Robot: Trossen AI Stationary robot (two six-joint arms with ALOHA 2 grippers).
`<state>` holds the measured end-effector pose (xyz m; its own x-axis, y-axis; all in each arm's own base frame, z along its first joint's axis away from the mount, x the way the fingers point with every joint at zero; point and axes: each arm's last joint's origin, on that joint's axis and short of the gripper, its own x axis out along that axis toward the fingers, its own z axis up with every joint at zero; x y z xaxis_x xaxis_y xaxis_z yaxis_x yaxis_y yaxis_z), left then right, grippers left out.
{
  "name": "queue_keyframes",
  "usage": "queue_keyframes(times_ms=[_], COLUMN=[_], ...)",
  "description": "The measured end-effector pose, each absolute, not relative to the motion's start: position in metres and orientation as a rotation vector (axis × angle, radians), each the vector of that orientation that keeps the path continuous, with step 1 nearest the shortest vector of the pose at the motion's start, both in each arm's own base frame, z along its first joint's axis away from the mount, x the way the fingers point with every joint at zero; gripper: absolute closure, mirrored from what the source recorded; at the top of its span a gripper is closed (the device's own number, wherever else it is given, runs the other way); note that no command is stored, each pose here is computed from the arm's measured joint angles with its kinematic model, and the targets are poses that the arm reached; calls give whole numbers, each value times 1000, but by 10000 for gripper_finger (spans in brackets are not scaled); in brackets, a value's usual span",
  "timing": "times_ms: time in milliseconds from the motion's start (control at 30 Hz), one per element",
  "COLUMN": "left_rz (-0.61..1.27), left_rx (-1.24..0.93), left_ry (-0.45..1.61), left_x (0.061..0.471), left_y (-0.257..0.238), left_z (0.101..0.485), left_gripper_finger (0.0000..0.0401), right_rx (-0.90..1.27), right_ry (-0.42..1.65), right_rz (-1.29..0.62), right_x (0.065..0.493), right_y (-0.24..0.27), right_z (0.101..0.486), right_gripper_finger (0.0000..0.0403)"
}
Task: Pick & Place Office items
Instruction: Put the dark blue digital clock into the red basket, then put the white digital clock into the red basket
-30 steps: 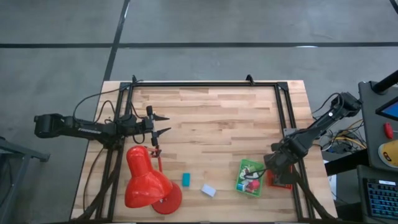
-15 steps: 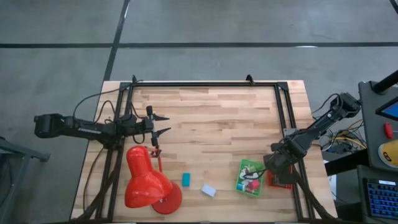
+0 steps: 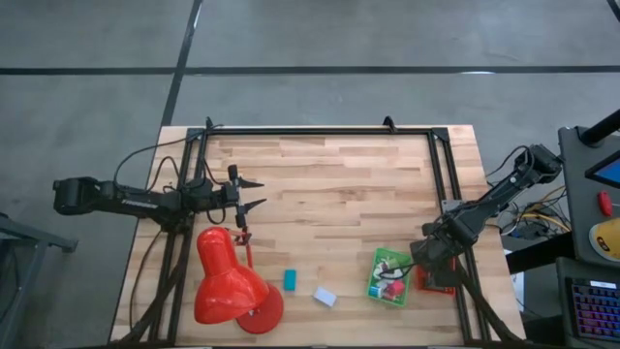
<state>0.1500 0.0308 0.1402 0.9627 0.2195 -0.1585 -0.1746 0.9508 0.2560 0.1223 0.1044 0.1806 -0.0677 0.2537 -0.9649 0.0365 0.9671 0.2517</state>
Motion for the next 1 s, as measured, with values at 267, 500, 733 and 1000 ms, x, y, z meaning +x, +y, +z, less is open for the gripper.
queue_keyframes(times_ms=[267,500,733,1000], left_rz=[202,202,201,202], left_rx=[242,242,242,243], left_ry=[187,187,187,187], left_x=[150,150,150,150], left_y=[31,31,31,31], left_z=[140,140,140,140], left_gripper_finger=[183,183,183,183], right_rx=[225,225,224,197], right_ry=[1634,1634,1631,1514], right_rz=[180,180,184,199], right_x=[122,122,122,136], right_y=[104,104,104,112], right_z=[181,181,181,223], right_gripper_finger=[188,167,168,165])
